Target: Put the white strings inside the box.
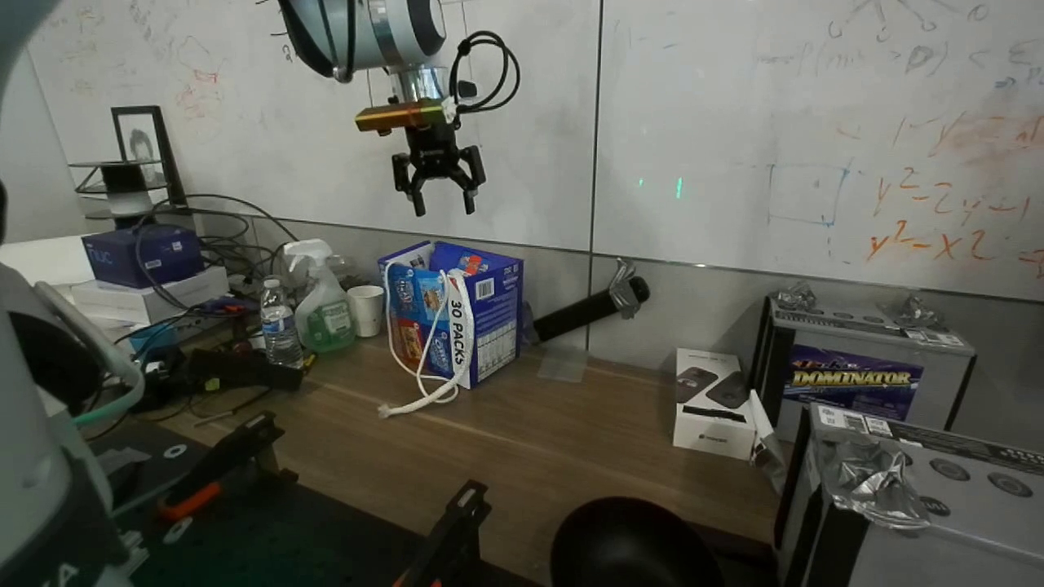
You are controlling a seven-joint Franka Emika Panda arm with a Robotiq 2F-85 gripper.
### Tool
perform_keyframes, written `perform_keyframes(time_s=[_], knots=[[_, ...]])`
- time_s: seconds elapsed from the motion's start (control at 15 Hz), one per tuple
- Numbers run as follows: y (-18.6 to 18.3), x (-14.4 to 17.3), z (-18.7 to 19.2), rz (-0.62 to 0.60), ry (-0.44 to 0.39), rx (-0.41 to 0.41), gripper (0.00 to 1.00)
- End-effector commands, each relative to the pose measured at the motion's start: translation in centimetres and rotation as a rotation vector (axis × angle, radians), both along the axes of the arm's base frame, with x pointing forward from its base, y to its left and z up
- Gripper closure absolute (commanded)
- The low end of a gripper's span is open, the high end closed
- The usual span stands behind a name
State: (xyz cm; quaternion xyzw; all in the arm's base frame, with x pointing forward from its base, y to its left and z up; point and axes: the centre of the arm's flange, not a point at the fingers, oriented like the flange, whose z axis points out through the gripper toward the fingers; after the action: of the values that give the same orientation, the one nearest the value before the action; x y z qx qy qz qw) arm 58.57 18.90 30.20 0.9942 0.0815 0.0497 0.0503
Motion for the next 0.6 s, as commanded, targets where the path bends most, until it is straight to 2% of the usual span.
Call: perform_keyframes(time_s=[0.0,0.53], knots=[[-3.4,-4.3,-1.5,0.072,0.004,0.051,0.00],[-7.6,-5.9,-8.8,0.225,0.067,0.178,0.00]])
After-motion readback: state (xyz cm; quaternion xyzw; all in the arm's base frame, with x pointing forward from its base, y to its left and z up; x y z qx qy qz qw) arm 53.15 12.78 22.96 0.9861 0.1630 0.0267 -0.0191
